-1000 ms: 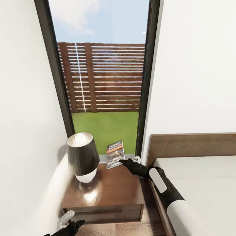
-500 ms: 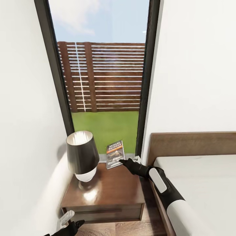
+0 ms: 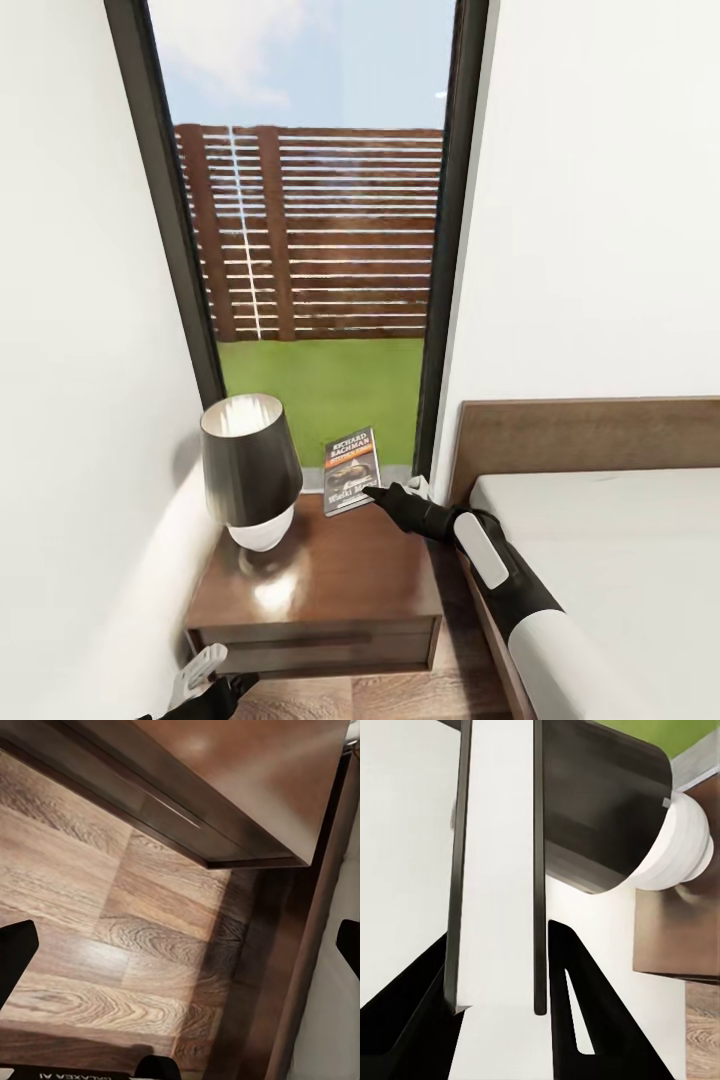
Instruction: In the bedroom, move the book from the bed onto either nightstand, and place the two sandals side by side next to the bed.
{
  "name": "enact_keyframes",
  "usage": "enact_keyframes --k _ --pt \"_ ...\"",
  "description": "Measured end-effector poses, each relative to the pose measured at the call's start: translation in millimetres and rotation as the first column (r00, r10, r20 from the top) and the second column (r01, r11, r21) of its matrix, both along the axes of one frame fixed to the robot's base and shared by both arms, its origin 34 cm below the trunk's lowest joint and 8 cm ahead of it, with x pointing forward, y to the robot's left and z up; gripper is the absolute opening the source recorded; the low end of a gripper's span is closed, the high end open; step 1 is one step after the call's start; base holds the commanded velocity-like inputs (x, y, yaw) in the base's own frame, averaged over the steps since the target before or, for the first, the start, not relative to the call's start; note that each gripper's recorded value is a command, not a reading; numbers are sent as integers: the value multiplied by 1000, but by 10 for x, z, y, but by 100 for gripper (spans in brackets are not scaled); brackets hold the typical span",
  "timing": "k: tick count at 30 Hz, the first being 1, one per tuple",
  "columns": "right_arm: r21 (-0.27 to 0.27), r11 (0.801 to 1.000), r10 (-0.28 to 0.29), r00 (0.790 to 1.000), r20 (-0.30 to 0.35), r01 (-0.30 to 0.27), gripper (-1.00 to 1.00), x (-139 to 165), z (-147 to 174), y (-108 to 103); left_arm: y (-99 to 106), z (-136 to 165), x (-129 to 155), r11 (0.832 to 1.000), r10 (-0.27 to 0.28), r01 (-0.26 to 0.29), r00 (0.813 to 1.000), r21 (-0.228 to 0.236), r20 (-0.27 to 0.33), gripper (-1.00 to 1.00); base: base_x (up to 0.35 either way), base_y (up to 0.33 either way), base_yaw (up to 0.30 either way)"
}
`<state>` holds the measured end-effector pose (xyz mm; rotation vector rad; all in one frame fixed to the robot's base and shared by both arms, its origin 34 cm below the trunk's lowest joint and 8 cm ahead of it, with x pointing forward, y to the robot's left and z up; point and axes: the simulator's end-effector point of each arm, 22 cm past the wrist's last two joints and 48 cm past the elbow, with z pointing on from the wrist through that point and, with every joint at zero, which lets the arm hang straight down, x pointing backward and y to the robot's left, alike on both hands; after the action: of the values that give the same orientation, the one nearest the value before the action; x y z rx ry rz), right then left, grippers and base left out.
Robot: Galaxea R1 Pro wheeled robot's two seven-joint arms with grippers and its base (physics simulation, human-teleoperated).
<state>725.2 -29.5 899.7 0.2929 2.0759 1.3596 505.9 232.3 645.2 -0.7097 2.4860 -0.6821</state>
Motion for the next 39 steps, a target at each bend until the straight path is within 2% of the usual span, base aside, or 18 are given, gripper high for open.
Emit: enact_keyframes --k 39 --pt "1 1000 1 1000 0 -1 -100 -28 -651 8 -1 -651 -21 1000 0 0 1000 0 1 100 0 0 0"
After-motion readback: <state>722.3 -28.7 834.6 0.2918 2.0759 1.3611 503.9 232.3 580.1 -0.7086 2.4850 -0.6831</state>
